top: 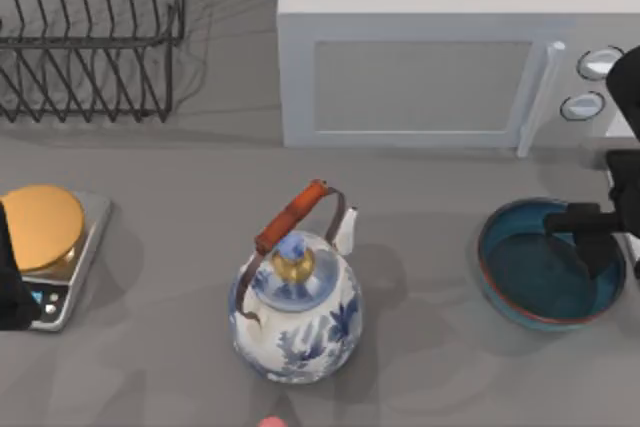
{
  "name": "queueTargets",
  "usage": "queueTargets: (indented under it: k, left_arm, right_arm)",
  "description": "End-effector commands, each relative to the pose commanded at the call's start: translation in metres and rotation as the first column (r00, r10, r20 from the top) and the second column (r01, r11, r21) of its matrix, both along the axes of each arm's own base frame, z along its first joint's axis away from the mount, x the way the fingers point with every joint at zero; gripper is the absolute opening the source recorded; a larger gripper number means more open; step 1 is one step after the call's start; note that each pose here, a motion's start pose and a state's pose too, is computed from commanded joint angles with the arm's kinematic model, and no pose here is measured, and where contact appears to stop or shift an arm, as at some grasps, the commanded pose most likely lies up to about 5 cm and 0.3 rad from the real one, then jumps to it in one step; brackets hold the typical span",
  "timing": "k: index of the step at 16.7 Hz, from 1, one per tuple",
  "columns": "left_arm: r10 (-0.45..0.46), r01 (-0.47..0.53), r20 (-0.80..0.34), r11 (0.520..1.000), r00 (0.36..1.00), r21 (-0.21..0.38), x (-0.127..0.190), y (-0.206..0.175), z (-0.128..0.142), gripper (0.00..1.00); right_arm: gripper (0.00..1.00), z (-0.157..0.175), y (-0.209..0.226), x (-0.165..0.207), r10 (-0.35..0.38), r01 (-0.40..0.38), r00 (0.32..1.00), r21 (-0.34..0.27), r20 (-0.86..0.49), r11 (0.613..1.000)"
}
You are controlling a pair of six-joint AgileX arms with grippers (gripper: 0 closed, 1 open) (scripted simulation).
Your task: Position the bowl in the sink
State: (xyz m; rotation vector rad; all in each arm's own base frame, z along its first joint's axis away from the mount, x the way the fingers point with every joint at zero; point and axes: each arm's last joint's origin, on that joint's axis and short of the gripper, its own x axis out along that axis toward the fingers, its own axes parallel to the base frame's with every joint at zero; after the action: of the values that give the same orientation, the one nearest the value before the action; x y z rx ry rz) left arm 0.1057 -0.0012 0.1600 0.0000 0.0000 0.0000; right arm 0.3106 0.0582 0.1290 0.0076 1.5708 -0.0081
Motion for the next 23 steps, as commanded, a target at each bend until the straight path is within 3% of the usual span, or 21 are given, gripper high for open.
queueTargets:
  k: [4,5,15,19,23]
  left_arm:
    - [0.0,0.0,0.0,1.0,1.0,0.0,0.0,0.0,0.0,1.0]
    - [0.0,0.0,0.0,1.0,1.0,0.0,0.0,0.0,0.0,1.0]
    - [0.0,0.0,0.0,1.0,1.0,0.0,0.0,0.0,0.0,1.0]
    - [0.0,0.0,0.0,1.0,1.0,0.0,0.0,0.0,0.0,1.0]
    - [0.0,0.0,0.0,1.0,1.0,0.0,0.0,0.0,0.0,1.0]
  right_arm:
    - [0.02,0.0,0.0,0.0,0.0,0.0,1.0,0.0,0.0,1.0]
    - [0.0,0.0,0.0,0.0,0.0,0.0,1.0,0.0,0.0,1.0]
    - [0.0,0.004,0.0,0.002,0.0,0.0,1.0,-0.001,0.003,1.0]
    - [0.0,0.04,0.001,0.009,-0.002,0.002,1.0,-0.003,-0.007,1.0]
    - [0.0,0.098,0.0,0.008,-0.004,0.003,0.999,-0.009,-0.039,1.0]
